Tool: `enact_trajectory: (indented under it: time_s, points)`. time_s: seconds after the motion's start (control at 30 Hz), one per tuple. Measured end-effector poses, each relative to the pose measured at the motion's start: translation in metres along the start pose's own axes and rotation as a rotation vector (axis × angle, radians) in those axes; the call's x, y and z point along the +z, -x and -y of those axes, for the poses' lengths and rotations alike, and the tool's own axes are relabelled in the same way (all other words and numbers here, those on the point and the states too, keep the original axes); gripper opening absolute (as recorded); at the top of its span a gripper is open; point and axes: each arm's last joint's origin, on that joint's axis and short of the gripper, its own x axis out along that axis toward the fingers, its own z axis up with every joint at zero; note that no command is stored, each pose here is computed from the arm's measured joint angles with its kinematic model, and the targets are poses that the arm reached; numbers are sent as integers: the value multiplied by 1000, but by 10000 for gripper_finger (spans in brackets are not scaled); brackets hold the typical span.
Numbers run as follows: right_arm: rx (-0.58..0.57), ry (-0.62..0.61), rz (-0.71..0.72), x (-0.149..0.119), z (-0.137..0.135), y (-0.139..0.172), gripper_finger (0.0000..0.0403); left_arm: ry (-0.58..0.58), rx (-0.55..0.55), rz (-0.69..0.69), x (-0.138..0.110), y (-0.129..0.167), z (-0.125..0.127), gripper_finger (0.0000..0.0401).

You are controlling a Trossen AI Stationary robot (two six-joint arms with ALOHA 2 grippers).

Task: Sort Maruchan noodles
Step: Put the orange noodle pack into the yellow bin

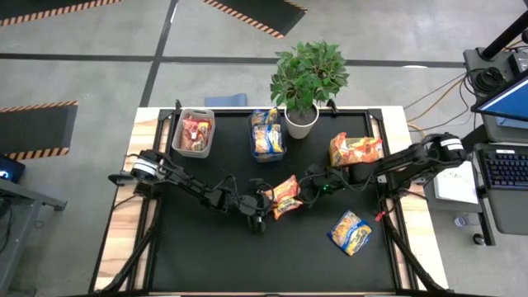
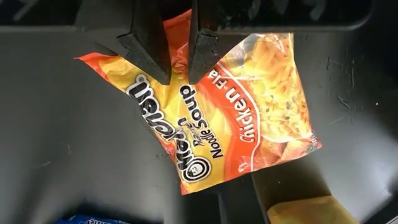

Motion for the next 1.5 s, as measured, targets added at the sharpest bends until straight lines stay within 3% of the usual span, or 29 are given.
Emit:
enact_trajectory:
  time_s: [0.17, 0.53, 1.23, 1.33, 1.5]
  points:
    - [-3, 19, 6, 0, 5, -15, 322, -4, -2, -11, -4, 1, 0, 40]
    - [212, 75, 19, 3, -3, -45, 310, 22, 1, -29, -21, 6, -4, 40]
    - [203, 65, 43, 16, -9, -55, 305, 42, -2, -4, -17, 5, -3, 40]
    - [190, 63, 31, 14, -7, -58, 291, 46, -4, 5, -16, 5, -3, 40]
    - [189, 74, 34, 14, -7, -58, 233, 48, -5, 9, -16, 5, -3, 40]
